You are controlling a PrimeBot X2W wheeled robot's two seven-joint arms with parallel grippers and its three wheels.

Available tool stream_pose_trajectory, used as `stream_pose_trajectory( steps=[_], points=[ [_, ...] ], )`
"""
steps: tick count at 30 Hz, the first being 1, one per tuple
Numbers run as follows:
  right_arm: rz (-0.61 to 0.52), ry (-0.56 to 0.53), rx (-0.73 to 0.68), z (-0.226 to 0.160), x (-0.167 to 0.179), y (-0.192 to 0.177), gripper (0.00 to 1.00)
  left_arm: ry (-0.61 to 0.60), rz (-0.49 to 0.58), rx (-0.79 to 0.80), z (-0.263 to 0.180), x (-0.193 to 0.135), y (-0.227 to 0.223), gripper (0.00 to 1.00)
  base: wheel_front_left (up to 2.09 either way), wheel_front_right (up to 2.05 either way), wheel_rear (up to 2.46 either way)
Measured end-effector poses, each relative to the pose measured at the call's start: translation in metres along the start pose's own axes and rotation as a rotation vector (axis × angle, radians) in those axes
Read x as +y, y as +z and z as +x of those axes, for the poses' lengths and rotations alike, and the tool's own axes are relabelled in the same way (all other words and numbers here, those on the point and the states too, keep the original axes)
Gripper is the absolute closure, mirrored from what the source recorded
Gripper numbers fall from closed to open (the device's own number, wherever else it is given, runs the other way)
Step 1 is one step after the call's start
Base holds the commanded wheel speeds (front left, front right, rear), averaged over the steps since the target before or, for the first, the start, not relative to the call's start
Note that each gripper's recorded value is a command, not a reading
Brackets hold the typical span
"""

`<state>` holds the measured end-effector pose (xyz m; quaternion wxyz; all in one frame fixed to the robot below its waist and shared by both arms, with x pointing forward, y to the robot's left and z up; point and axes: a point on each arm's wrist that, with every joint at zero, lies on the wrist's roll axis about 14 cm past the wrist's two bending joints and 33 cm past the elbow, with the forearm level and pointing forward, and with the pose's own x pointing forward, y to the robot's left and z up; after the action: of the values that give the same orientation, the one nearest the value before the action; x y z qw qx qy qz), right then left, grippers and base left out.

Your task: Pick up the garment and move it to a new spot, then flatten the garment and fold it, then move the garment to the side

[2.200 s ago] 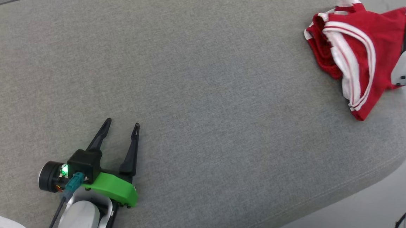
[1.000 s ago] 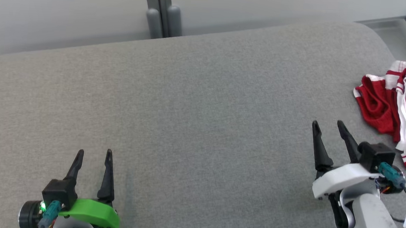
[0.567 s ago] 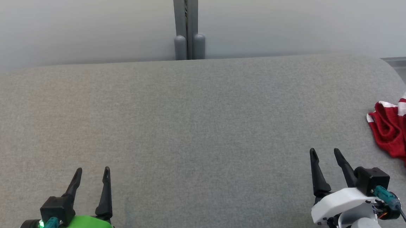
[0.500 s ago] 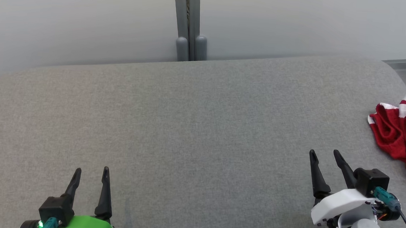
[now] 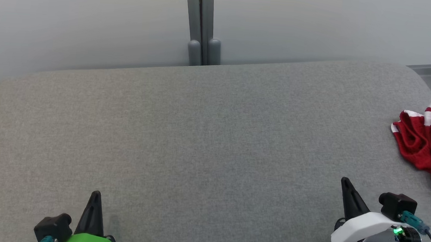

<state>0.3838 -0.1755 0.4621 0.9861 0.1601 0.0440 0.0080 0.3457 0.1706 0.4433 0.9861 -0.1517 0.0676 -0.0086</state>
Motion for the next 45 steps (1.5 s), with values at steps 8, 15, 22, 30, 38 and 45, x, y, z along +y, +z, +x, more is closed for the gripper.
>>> stream_pose_trajectory(
  steps=[8, 15, 22, 30, 38, 45],
  points=[
    [0.135, -0.023, -0.011, 0.001, -0.003, 0.006, 1.00, 0.033, -0.138, -0.004, 0.002, 0.006, 0.004, 1.00, 0.00, 0.00, 0.00],
    [0.248, -0.041, -0.014, 0.001, -0.006, 0.009, 1.00, 0.048, -0.250, -0.008, 0.005, 0.009, 0.009, 1.00, 0.00, 0.00, 0.00],
    [0.352, -0.051, -0.021, 0.001, -0.008, 0.012, 1.00, 0.059, -0.357, -0.015, 0.008, 0.011, 0.013, 1.00, 0.00, 0.00, 0.00],
    [0.462, -0.057, -0.024, 0.002, -0.010, 0.015, 1.00, 0.064, -0.471, -0.021, 0.011, 0.013, 0.018, 1.00, 0.00, 0.00, 0.00],
    [0.562, -0.057, -0.031, 0.002, -0.011, 0.019, 1.00, 0.061, -0.570, -0.029, 0.014, 0.013, 0.023, 1.00, 0.00, 0.00, 0.00],
    [0.645, -0.056, -0.036, 0.002, -0.012, 0.022, 1.00, 0.060, -0.656, -0.037, 0.017, 0.014, 0.028, 1.00, 0.00, 0.00, 0.00]
  ],
)
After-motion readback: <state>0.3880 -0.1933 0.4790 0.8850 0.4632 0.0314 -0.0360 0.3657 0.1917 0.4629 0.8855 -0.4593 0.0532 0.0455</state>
